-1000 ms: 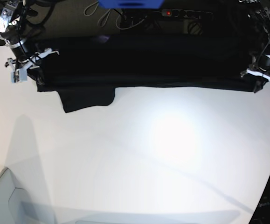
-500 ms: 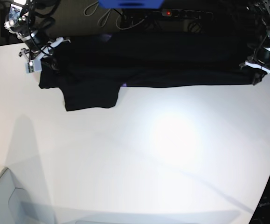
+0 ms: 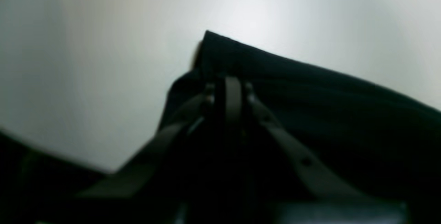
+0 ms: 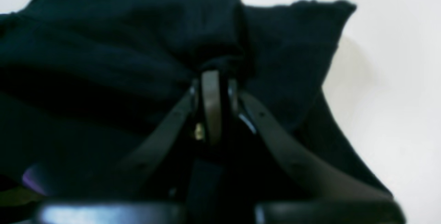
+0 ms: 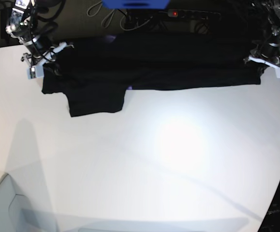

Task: Layout the t-shirt on the table in an organized manner, then fold the t-shirt properly
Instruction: 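Lift the hem with both grippers and fold it over onto the collar, then lower the folded hem with both grippers onto the shirt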

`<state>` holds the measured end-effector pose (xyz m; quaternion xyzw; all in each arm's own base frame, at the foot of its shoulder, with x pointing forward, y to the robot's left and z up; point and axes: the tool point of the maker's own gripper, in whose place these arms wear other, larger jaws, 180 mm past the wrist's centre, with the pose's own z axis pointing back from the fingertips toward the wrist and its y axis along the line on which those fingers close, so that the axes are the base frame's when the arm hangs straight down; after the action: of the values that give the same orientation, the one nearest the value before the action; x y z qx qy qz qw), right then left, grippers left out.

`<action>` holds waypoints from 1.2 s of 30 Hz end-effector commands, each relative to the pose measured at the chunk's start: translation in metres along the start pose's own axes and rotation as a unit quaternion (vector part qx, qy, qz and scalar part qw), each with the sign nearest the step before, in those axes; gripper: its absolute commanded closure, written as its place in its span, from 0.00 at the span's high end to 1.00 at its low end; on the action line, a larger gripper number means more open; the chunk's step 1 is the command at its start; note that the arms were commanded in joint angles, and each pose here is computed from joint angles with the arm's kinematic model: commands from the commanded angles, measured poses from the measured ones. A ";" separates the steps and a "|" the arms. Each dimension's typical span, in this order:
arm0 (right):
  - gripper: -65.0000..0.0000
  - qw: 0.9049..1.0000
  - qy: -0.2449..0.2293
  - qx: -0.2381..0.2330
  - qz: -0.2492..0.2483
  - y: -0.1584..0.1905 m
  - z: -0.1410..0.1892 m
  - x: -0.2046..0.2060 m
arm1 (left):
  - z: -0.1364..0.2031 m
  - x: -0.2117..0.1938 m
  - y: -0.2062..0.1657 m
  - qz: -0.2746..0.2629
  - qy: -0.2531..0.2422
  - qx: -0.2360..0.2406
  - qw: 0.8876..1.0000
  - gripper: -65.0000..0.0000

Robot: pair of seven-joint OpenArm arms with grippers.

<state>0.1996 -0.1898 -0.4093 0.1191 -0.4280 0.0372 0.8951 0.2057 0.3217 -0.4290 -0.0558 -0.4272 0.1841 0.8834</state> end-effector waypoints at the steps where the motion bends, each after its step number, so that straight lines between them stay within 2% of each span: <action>1: 0.00 1.000 -0.019 0.003 0.001 -0.001 0.002 0.010 | -0.004 -0.006 -0.001 -0.011 0.023 -0.004 1.000 0.00; 7: 0.00 1.000 -0.019 0.014 -0.007 0.002 -0.013 0.011 | -0.031 -0.011 -0.011 0.014 0.035 -0.019 0.999 0.00; 14: 0.00 0.999 -0.025 -0.005 -0.041 -0.030 -0.039 0.017 | -0.065 0.021 -0.031 0.038 0.009 -0.042 0.998 0.00; 20: 0.00 0.998 -0.051 -0.030 -0.032 -0.064 -0.044 0.051 | -0.087 0.063 -0.063 -0.003 -0.012 -0.071 0.997 0.00; 26: 0.00 0.996 -0.080 -0.046 0.001 -0.069 -0.032 0.080 | -0.071 0.110 -0.082 -0.018 -0.078 -0.091 0.993 0.00; 29: 0.00 0.995 -0.084 -0.052 0.009 -0.069 -0.023 0.081 | -0.056 0.112 -0.083 -0.033 -0.089 -0.093 0.991 0.00; 36: 0.00 0.989 -0.114 -0.096 -0.024 -0.084 -0.002 0.084 | -0.023 0.111 -0.090 -0.051 -0.108 -0.109 0.987 0.00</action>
<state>0.2609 -0.2668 -0.3780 0.0540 -0.5004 -0.0427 0.8630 0.3042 0.2739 -0.3581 -0.1139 -0.5112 0.1015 0.8458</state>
